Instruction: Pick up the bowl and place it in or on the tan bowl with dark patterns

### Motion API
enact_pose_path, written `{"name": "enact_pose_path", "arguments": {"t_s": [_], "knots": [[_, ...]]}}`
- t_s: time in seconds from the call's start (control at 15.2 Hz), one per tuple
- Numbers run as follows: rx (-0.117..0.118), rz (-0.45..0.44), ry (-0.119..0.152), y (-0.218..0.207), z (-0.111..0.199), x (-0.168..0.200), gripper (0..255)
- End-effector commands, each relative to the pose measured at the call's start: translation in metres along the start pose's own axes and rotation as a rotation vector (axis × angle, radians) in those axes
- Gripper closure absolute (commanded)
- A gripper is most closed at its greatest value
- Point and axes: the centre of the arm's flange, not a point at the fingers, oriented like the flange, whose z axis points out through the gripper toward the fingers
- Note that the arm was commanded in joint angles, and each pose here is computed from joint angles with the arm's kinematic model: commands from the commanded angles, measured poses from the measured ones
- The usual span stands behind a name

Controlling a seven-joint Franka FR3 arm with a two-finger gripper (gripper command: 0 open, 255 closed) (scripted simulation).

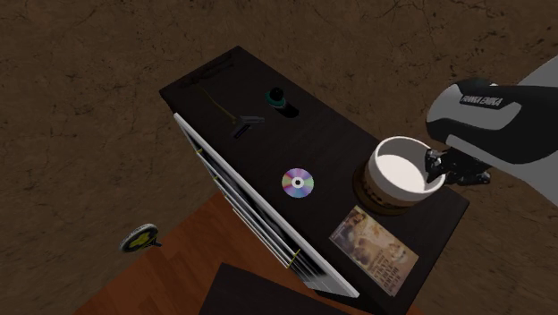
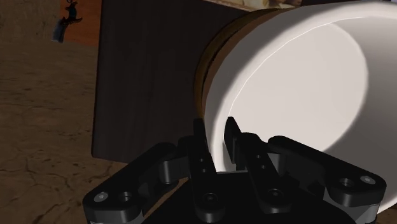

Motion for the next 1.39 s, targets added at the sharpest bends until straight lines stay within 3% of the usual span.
{"name": "enact_pose_path", "arguments": {"t_s": [0.0,0.33,0.86,0.92,1.25,1.32], "knots": [[0.000,0.000,0.001,-0.001,0.010,0.000,255],[0.000,0.000,0.001,-0.002,0.036,0.000,255],[0.000,0.000,0.001,-0.002,0.036,0.000,255],[0.000,0.000,0.001,-0.002,0.036,0.000,0],[0.000,0.000,0.001,-0.002,0.036,0.000,0],[0.000,0.000,0.001,-0.002,0.023,0.000,0]]}}
